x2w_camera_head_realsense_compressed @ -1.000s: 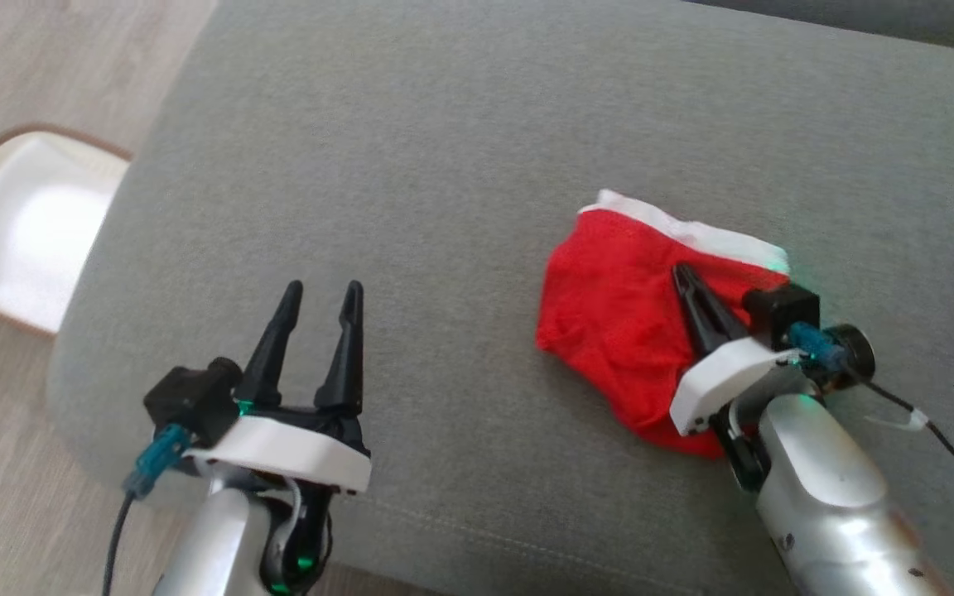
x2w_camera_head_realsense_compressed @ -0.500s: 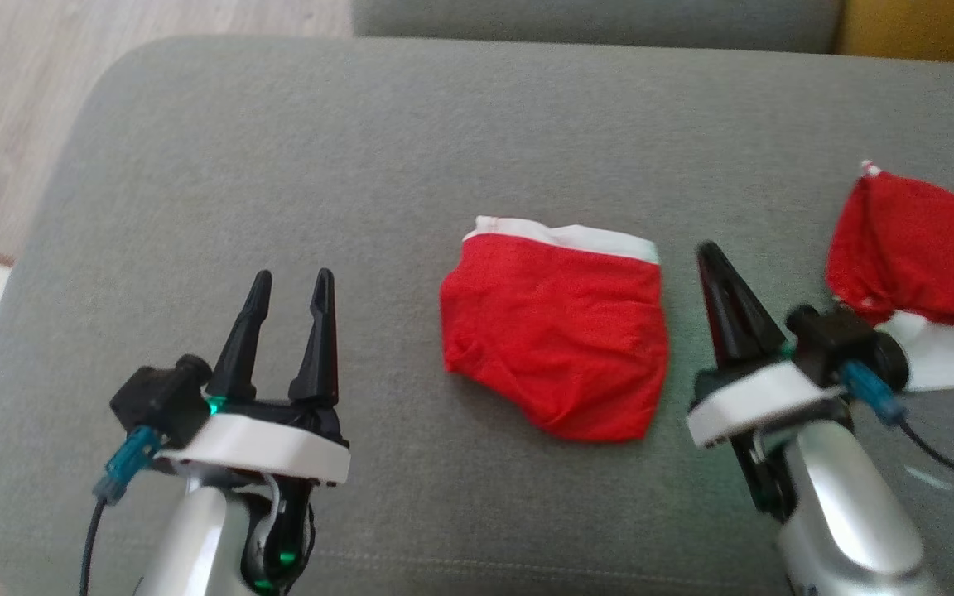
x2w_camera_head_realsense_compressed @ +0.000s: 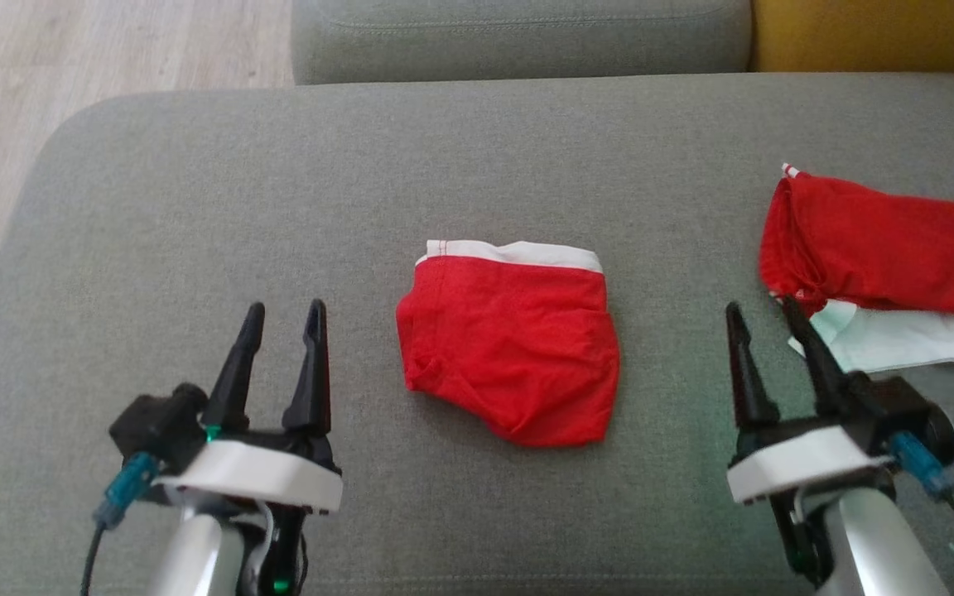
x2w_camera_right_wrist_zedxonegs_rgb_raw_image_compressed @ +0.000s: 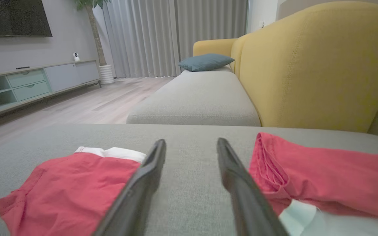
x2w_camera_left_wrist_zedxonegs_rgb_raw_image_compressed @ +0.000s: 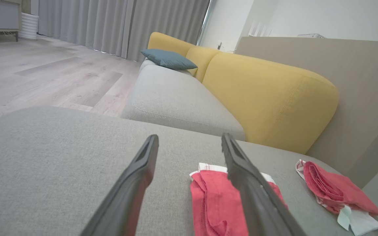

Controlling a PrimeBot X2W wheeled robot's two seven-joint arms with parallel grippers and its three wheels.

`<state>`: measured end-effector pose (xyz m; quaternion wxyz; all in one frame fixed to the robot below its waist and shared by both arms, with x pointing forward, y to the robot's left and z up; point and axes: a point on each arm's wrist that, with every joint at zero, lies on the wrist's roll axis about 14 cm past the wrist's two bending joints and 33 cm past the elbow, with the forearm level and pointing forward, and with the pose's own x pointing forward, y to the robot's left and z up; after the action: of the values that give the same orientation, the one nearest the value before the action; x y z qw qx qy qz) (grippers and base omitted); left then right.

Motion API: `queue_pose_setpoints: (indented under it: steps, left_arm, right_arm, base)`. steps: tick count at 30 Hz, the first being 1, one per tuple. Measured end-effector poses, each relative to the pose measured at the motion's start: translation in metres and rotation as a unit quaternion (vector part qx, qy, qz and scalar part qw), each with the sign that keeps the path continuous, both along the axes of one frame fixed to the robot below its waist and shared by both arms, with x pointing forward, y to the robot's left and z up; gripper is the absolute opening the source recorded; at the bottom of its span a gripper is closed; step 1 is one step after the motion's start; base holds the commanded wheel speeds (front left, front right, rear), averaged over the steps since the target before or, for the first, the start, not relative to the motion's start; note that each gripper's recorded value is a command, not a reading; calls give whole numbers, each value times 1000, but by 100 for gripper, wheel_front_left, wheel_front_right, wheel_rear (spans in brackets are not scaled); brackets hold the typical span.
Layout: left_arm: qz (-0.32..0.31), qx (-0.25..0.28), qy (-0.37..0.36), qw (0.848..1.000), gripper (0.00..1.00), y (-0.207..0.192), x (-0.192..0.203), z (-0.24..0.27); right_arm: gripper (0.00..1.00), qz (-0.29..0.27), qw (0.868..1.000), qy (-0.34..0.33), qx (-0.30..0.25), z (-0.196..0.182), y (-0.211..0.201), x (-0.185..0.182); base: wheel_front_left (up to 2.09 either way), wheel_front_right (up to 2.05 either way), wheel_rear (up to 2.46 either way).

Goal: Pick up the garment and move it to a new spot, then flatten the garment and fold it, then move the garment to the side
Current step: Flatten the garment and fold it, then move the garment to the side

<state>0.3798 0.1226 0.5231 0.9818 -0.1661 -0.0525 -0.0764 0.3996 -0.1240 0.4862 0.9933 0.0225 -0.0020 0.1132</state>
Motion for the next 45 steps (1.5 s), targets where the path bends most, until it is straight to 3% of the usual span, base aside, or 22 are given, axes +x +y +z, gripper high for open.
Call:
queue_pose_setpoints:
  steps: [7,19,28,35,45]
  left_arm:
    - [0,5,24,1000,100,1,-9,-16]
    - [11,5,26,1000,100,8,-13,-18]
    - [29,8,52,998,100,21,-15,-34]
    - [51,12,55,997,100,36,-12,-35]
    - [71,15,63,995,100,48,-15,-40]
  right_arm:
    - [100,-15,1000,19,18,-11,-8,-14]
    - [100,7,998,54,28,-30,9,-13]
    - [100,58,981,165,80,-77,55,1]
    - [100,92,959,248,107,-110,90,8]
    - [100,121,955,258,82,-118,111,25]
  base:
    - [0,0,0]
    - [0,0,0]
    - [0,0,0]
    - [0,0,0]
    - [0,0,0]
